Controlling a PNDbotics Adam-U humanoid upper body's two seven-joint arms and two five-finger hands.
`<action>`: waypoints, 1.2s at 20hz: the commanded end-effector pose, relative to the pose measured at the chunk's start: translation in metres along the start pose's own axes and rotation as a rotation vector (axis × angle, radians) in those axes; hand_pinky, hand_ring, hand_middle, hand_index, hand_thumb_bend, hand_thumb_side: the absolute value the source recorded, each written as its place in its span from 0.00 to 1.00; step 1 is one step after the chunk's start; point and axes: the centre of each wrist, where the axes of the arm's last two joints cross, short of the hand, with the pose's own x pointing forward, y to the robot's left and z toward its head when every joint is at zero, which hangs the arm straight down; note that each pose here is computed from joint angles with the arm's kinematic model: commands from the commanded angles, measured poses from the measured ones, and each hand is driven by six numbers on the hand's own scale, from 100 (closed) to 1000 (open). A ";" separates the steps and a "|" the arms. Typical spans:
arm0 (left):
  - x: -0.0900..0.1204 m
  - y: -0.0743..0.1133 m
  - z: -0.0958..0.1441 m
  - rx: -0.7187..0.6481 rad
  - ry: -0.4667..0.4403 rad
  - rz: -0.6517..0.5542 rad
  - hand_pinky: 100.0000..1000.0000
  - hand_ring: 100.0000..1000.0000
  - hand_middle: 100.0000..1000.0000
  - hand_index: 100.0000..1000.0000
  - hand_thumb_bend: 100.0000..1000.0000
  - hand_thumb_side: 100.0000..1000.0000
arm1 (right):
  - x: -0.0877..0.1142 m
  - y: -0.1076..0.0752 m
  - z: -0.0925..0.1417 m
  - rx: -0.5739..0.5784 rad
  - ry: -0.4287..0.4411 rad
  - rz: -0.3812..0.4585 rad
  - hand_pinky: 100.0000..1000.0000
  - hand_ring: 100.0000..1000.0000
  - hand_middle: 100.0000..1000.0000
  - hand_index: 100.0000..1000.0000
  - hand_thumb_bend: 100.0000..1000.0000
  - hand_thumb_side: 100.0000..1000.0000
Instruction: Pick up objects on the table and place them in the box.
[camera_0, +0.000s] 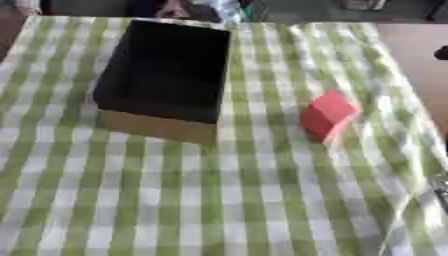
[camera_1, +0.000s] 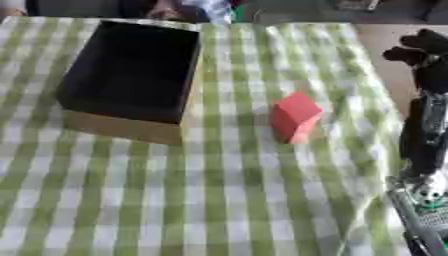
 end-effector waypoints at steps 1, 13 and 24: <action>0.006 0.002 -0.007 -0.014 -0.031 -0.001 0.79 0.48 0.60 0.75 0.13 0.74 | 0.004 -0.007 -0.009 0.033 -0.035 0.017 0.74 0.60 0.64 0.77 0.00 0.85; 0.005 0.003 -0.005 -0.032 -0.026 -0.006 0.79 0.48 0.61 0.75 0.13 0.74 | 0.024 -0.052 -0.086 0.614 -0.209 0.449 0.75 0.72 0.75 0.85 0.00 0.72; 0.005 0.000 -0.005 -0.048 -0.026 0.003 0.79 0.48 0.61 0.75 0.12 0.74 | 0.050 -0.052 -0.140 1.131 -0.346 0.825 0.78 0.84 0.88 1.00 0.00 0.74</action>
